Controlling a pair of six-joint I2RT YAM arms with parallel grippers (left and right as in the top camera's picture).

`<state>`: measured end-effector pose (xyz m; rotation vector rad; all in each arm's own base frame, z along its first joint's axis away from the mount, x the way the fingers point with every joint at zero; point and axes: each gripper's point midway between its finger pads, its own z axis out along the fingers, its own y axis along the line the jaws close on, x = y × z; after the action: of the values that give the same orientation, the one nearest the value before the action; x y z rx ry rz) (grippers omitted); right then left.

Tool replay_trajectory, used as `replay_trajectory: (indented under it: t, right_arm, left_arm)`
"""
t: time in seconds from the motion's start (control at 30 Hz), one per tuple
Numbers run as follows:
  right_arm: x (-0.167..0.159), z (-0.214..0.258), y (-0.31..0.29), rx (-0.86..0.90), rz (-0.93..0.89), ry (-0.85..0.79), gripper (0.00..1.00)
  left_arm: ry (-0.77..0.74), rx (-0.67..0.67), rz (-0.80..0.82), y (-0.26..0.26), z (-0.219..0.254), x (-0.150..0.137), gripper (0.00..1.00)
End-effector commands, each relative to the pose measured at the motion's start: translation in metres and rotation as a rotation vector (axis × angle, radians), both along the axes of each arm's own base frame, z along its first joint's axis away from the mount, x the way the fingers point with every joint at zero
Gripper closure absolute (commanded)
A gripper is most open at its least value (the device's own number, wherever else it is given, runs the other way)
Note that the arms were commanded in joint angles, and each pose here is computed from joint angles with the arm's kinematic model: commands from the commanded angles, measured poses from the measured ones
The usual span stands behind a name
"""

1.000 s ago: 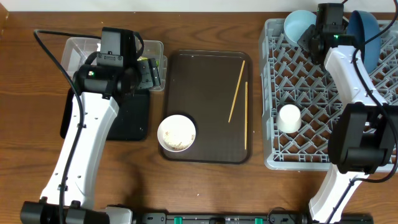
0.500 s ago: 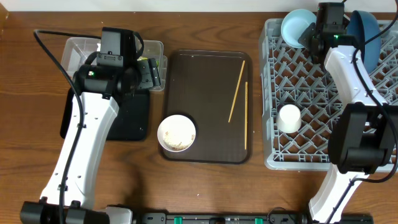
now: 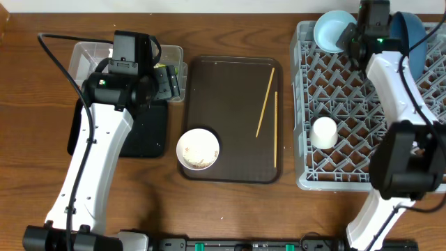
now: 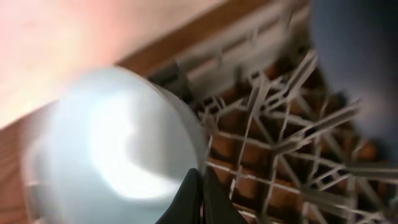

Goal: Sort waste into correct bins and load items into the dishwasher rack

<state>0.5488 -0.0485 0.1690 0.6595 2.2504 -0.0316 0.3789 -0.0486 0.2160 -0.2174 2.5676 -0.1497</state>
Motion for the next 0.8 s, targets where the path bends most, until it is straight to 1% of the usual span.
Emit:
replay_trajectory:
  t: [0.0, 0.2, 0.27, 0.43, 0.53, 0.63, 0.77]
  right_arm:
    - [-0.012, 0.067, 0.007, -0.123, 0.040, -0.095, 0.99]
    - [-0.023, 0.096, 0.034, -0.272, 0.114, -0.109, 0.99]
    - [-0.026, 0.100, 0.044, -0.356, 0.124, -0.096, 0.99]
    - [-0.034, 0.110, 0.058, -0.610, 0.085, -0.049, 0.99]
    - [-0.034, 0.115, 0.063, -0.694, 0.084, -0.039, 0.99]
    - [-0.033, 0.114, 0.066, -0.704, 0.087, -0.039, 0.99]
    - [-0.034, 0.114, 0.060, -0.632, 0.023, -0.075, 0.99]
  left_arm:
    - [0.019, 0.015, -0.008, 0.002, -0.007, -0.002, 0.19]
    - [0.019, 0.015, -0.008, 0.002, -0.007, -0.002, 0.19]
    - [0.019, 0.015, -0.008, 0.002, -0.007, -0.002, 0.19]
    - [0.019, 0.015, -0.008, 0.002, -0.007, -0.002, 0.19]
    - [0.019, 0.015, -0.008, 0.002, -0.007, -0.002, 0.19]
    - [0.019, 0.015, -0.008, 0.002, -0.007, -0.002, 0.19]
    - [0.019, 0.015, -0.008, 0.002, -0.007, -0.002, 0.19]
